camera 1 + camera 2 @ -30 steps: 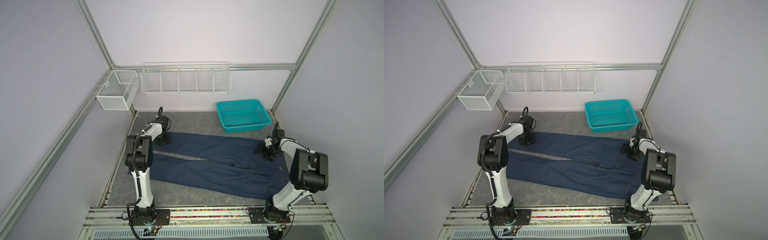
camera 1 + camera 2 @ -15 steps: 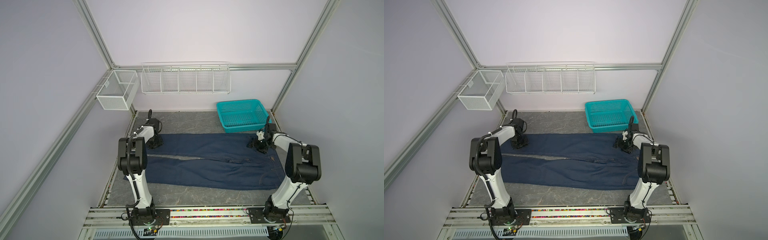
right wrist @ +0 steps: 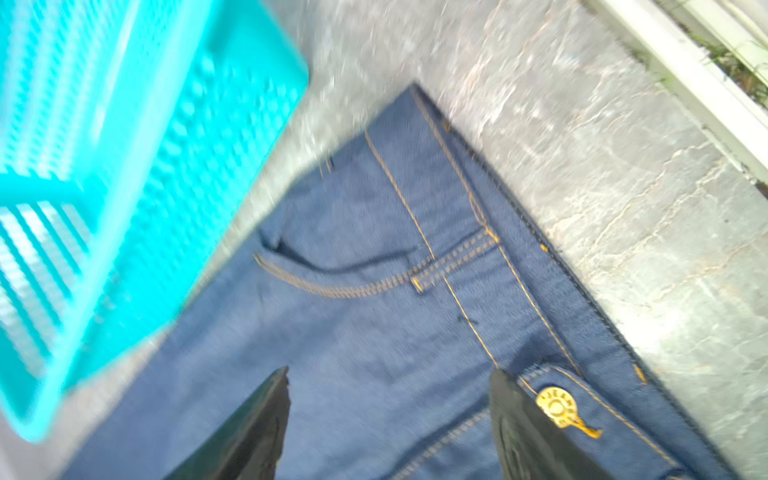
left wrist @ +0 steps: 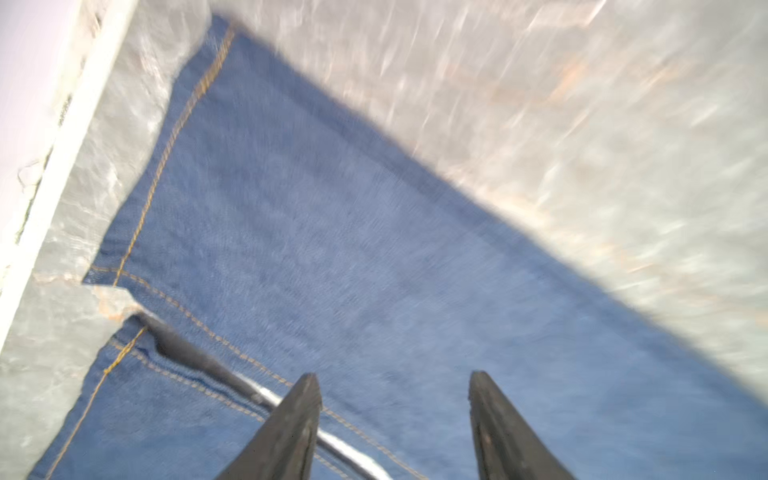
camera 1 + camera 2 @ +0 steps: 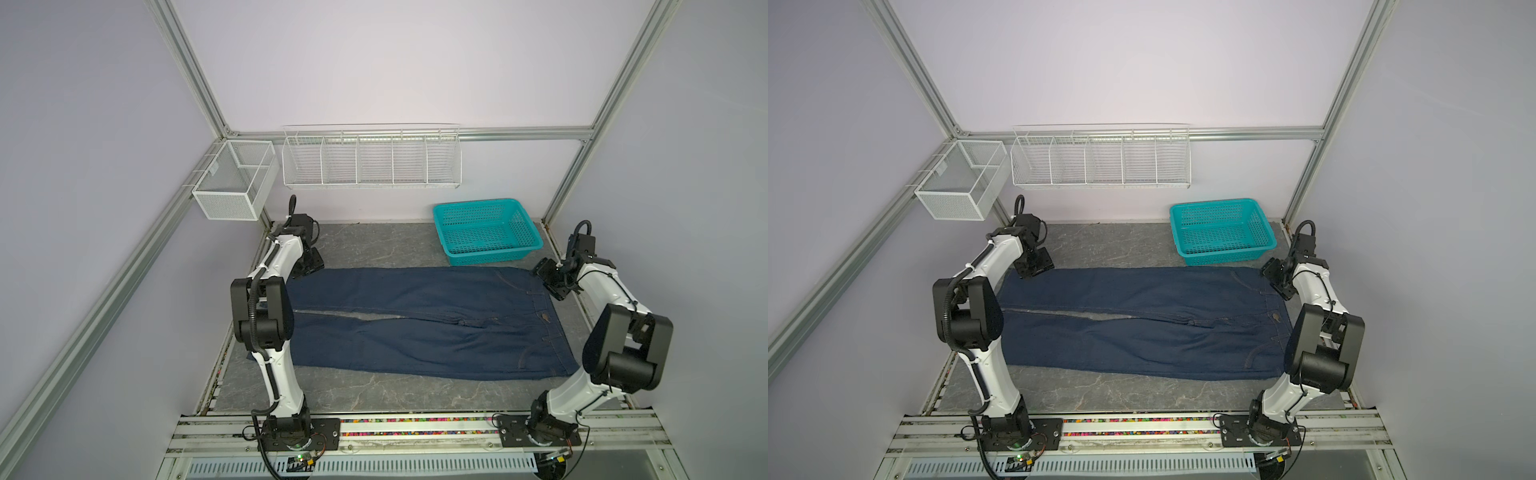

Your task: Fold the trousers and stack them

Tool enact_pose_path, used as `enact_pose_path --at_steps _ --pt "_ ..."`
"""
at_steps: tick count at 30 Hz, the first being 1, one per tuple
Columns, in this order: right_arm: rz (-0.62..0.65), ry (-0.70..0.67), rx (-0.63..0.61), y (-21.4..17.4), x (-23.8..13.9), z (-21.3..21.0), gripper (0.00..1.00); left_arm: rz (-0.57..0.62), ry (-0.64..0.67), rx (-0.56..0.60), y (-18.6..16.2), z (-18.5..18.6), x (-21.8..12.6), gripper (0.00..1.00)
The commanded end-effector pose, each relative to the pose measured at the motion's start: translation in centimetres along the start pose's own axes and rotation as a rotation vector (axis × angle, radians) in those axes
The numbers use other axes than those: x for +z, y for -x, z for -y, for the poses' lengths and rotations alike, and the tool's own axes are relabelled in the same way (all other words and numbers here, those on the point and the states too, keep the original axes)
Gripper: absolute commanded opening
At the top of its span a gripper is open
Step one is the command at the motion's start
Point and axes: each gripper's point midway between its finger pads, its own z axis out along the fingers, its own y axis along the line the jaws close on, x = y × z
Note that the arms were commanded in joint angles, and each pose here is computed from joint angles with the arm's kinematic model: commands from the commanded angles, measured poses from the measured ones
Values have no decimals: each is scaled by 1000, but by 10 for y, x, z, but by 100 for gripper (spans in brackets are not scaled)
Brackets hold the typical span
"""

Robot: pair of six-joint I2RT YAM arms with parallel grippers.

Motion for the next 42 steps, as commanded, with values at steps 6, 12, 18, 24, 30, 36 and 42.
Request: enact_pose_path --at_steps 6,12,18,24,30,36,42 --pt "32 -22 303 31 39 -8 71 -35 12 -235 13 12 30 60" --pt "21 -88 380 42 67 -3 70 -32 95 -331 20 6 50 62" --pt "-4 -151 397 48 90 1 72 -15 137 -351 30 2 56 65" --pt "-29 -206 359 49 111 5 74 3 195 -331 40 -7 60 67" --pt "-77 -348 316 32 122 27 74 -16 254 -338 41 -21 72 68" --pt "-122 -462 255 20 125 45 70 -21 315 -354 46 -37 81 68" --pt "-137 -483 216 18 124 47 50 -30 338 -374 51 -52 93 68"
